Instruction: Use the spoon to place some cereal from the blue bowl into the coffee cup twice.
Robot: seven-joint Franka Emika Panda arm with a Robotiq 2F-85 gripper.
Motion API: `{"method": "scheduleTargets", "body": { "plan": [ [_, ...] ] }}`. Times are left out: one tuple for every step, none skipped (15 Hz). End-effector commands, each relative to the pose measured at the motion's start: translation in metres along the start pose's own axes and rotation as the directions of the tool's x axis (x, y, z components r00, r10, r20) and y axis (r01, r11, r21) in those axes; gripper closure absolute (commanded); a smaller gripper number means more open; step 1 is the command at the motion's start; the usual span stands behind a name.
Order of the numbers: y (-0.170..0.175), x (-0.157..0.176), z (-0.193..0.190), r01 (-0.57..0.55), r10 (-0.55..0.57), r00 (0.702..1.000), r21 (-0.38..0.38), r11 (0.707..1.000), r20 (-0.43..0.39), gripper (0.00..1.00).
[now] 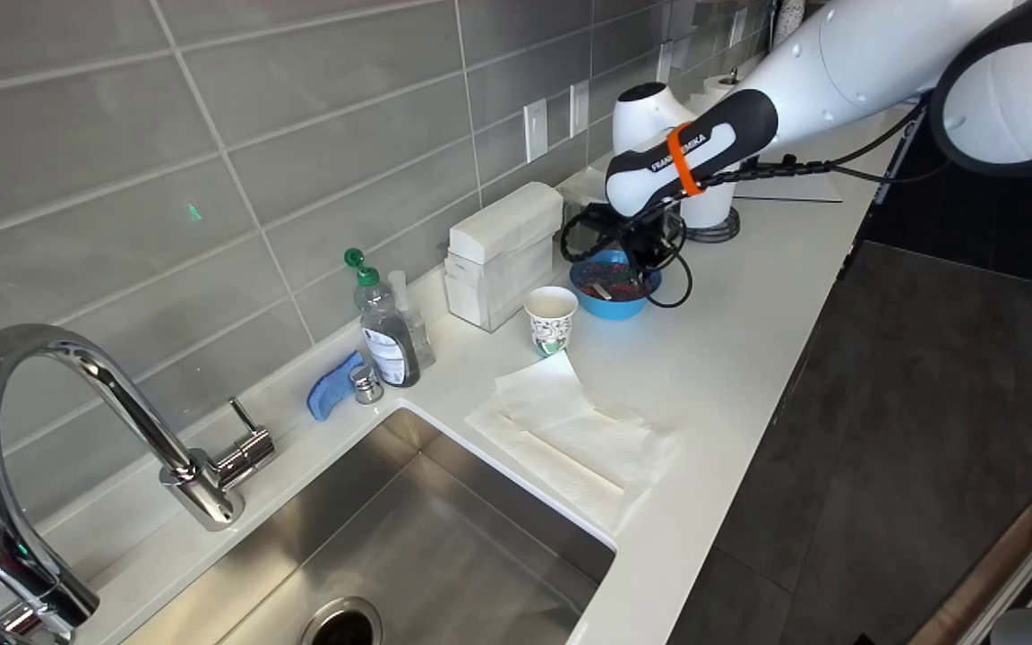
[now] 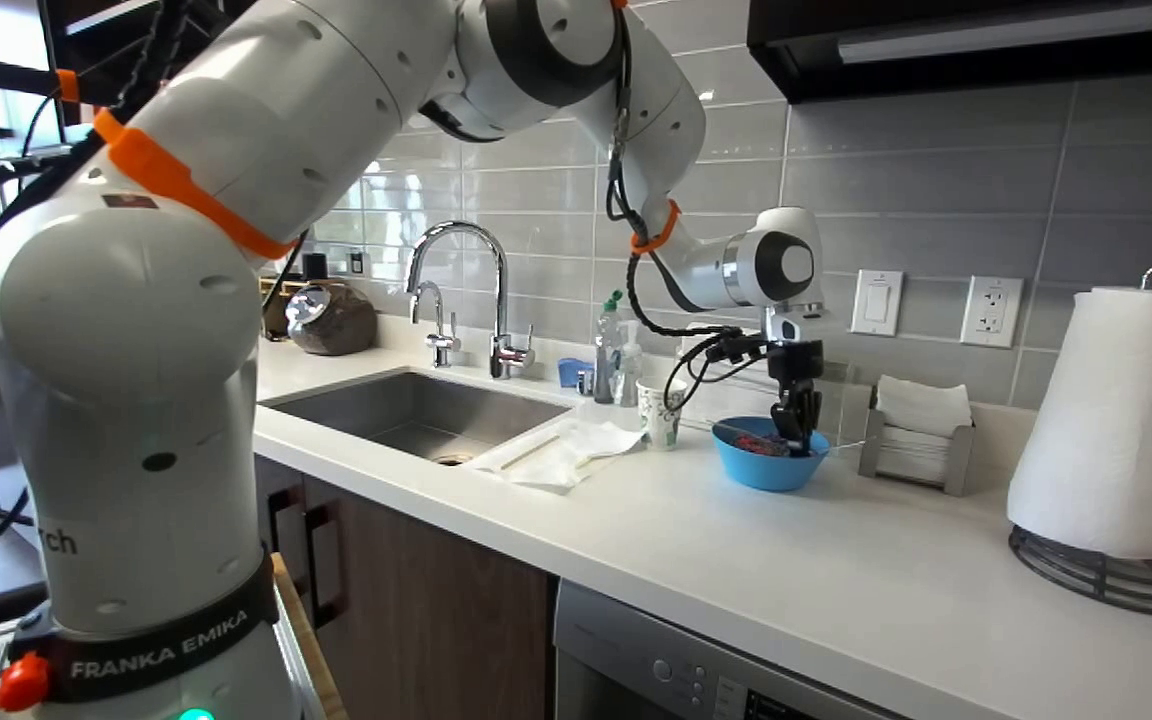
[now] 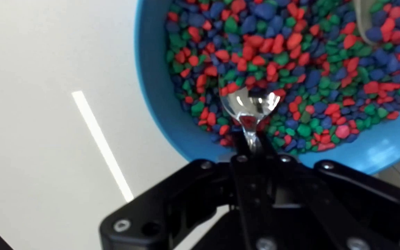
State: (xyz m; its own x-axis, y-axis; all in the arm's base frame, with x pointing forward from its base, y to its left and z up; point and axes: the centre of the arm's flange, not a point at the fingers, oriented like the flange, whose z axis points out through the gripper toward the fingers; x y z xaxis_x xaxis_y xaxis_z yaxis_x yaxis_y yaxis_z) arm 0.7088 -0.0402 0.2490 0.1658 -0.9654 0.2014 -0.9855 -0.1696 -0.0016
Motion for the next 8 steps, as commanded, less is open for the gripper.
{"method": "scheduleTargets", "body": {
  "plan": [
    [-0.001,0.007,-0.012,-0.008,0.009,0.999,-0.003,1.0,0.038,0.98],
    [-0.001,0.009,-0.015,-0.007,0.007,0.999,-0.003,1.0,0.038,0.98],
    [-0.002,0.009,-0.017,-0.006,0.006,0.999,0.002,1.0,0.04,0.98],
    [-0.004,0.01,-0.021,-0.008,0.008,0.999,0.003,1.0,0.041,0.98],
    [-0.005,0.011,-0.024,-0.007,0.007,0.999,0.005,1.0,0.048,0.98],
    [-0.006,0.011,-0.028,-0.009,0.008,0.999,0.008,1.0,0.054,0.98],
    [-0.007,0.011,-0.031,-0.01,0.01,0.998,0.008,1.0,0.059,0.98],
    [-0.008,0.011,-0.034,-0.01,0.009,0.998,0.007,1.0,0.066,0.98]
  ]
}}
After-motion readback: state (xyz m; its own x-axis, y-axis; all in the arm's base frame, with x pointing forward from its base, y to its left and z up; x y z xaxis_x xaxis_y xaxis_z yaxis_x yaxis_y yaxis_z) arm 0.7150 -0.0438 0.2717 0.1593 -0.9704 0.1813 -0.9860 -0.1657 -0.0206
